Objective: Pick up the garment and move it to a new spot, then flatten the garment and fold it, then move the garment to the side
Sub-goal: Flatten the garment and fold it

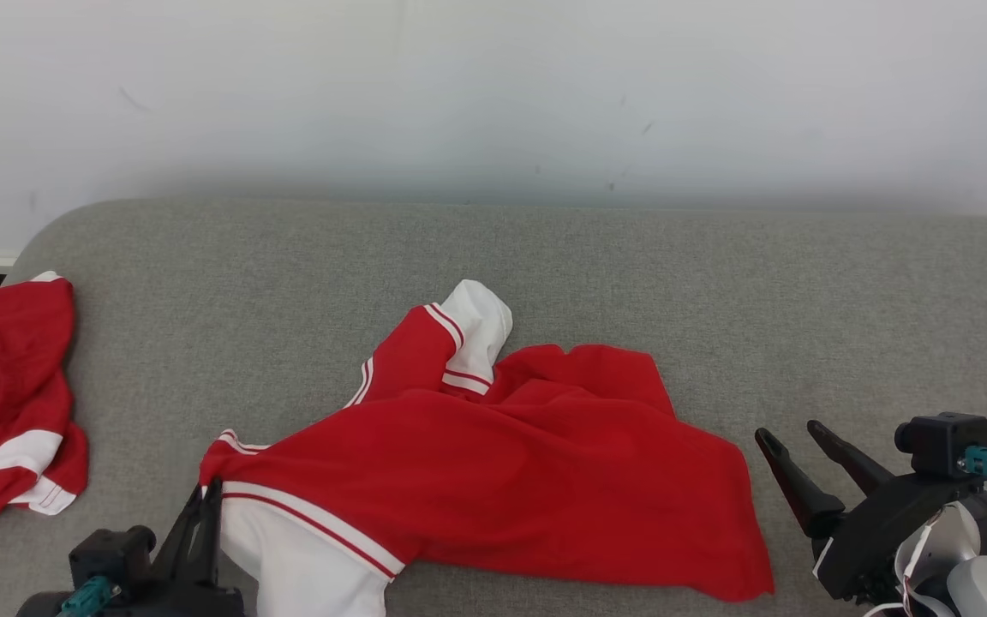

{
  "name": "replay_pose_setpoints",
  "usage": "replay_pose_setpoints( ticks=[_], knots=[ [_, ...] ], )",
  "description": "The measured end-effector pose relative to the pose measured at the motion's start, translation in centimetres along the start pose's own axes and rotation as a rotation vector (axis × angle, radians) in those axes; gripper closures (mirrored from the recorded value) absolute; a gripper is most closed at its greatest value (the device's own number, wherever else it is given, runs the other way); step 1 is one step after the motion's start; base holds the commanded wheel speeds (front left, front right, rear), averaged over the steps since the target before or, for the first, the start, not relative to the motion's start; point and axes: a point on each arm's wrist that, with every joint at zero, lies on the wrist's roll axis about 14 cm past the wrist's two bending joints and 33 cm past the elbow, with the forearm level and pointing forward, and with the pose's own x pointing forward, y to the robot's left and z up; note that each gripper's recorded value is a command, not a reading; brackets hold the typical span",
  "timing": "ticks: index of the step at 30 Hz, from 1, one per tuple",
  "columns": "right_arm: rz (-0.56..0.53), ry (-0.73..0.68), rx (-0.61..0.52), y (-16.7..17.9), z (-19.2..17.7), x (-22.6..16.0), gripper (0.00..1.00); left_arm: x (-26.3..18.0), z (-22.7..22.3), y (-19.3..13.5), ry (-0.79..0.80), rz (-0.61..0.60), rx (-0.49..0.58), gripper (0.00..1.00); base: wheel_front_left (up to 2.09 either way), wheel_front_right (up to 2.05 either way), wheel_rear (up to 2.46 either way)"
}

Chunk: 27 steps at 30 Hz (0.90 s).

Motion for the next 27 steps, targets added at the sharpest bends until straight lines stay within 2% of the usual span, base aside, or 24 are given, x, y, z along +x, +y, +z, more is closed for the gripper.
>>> replay_pose_setpoints(
  ticks=[13,18,27],
  knots=[
    [-0.021,-0.020,0.011,-0.7,0.0,-0.1,0.00,1.7,3.3,-2.2,-0.053,-0.063,0.083,1.00,0.00,0.00,0.00],
    [-0.023,-0.024,0.015,-0.9,0.0,0.1,0.00,1.8,1.7,-1.3,0.014,-0.060,0.125,1.00,0.00,0.00,0.00],
    [-0.011,-0.026,0.008,-0.4,0.0,0.5,0.00,2.6,0.7,-2.0,0.042,-0.088,0.100,1.00,0.00,0.00,0.00]
  ],
)
